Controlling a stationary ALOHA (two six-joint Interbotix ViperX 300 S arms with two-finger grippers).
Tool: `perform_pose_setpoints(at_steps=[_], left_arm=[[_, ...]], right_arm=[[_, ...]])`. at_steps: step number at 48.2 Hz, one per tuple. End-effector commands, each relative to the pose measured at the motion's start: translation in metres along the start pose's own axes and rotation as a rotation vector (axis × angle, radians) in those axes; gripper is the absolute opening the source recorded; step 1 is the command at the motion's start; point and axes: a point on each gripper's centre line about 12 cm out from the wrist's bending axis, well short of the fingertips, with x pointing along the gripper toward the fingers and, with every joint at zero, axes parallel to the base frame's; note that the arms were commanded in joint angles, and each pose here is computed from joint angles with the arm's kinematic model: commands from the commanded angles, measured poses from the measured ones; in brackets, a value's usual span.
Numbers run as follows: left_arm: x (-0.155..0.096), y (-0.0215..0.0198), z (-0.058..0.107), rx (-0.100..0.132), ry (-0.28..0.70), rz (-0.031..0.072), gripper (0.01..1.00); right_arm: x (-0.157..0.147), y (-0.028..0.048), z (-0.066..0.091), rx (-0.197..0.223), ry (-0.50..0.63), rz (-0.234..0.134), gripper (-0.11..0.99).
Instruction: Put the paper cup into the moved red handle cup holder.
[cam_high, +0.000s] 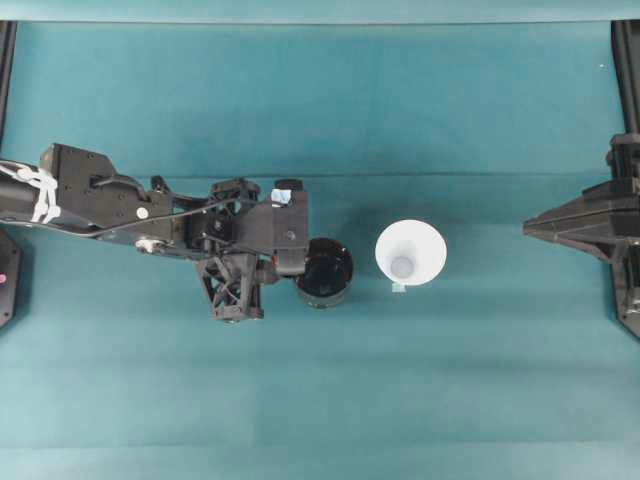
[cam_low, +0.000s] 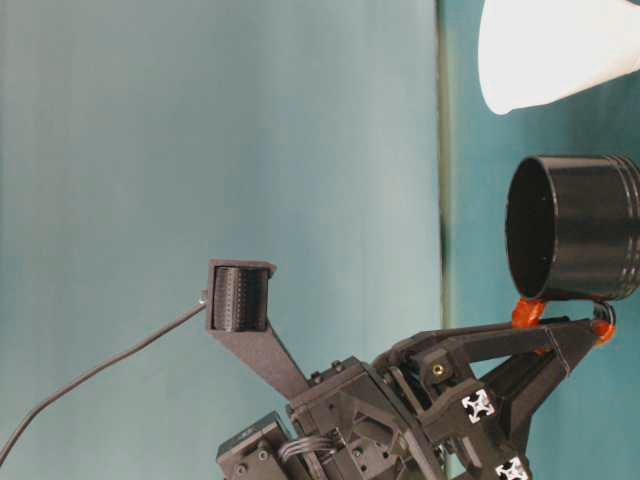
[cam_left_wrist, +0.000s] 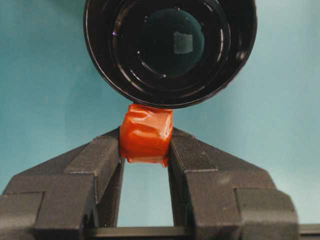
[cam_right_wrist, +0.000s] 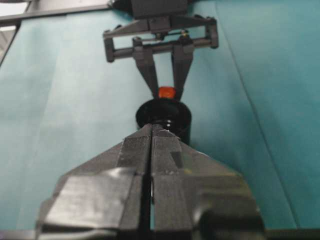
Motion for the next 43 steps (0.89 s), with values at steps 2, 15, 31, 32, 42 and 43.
perform_pose_setpoints(at_steps=[2,15,31,32,42,43], left_arm=[[-0.0006,-0.0005,0.0013,0.003,-0.006,0.0,0.284],[0.0017,-0.0006,-0.004,-0.022,0.009,-0.001,0.284],[0.0014,-0.0006,-0.0038,-0.031,0.005,0.0,0.345],[0.0015,-0.0006,-0.0044,-0.031,0.006,0.0,0.407],[0.0005,-0.0012,-0.0037,-0.019,0.003,-0.002,0.954],[0.0005,-0.0012,-0.0036,-0.016,0.001,-0.001,0.961]], right_arm=[[0.0011,0.0,0.0026,0.008,-0.005,-0.001,-0.1],[0.0011,0.0,0.0026,0.008,-0.005,-0.001,-0.1],[0.0012,-0.0001,0.002,0.008,-0.003,-0.001,-0.1],[0.0011,0.0,0.0026,0.008,-0.005,-0.001,-0.1],[0.0012,-0.0001,0.002,0.008,-0.003,-0.001,-0.1],[0.0011,0.0,0.0026,0.008,-0.005,-0.001,-0.1]])
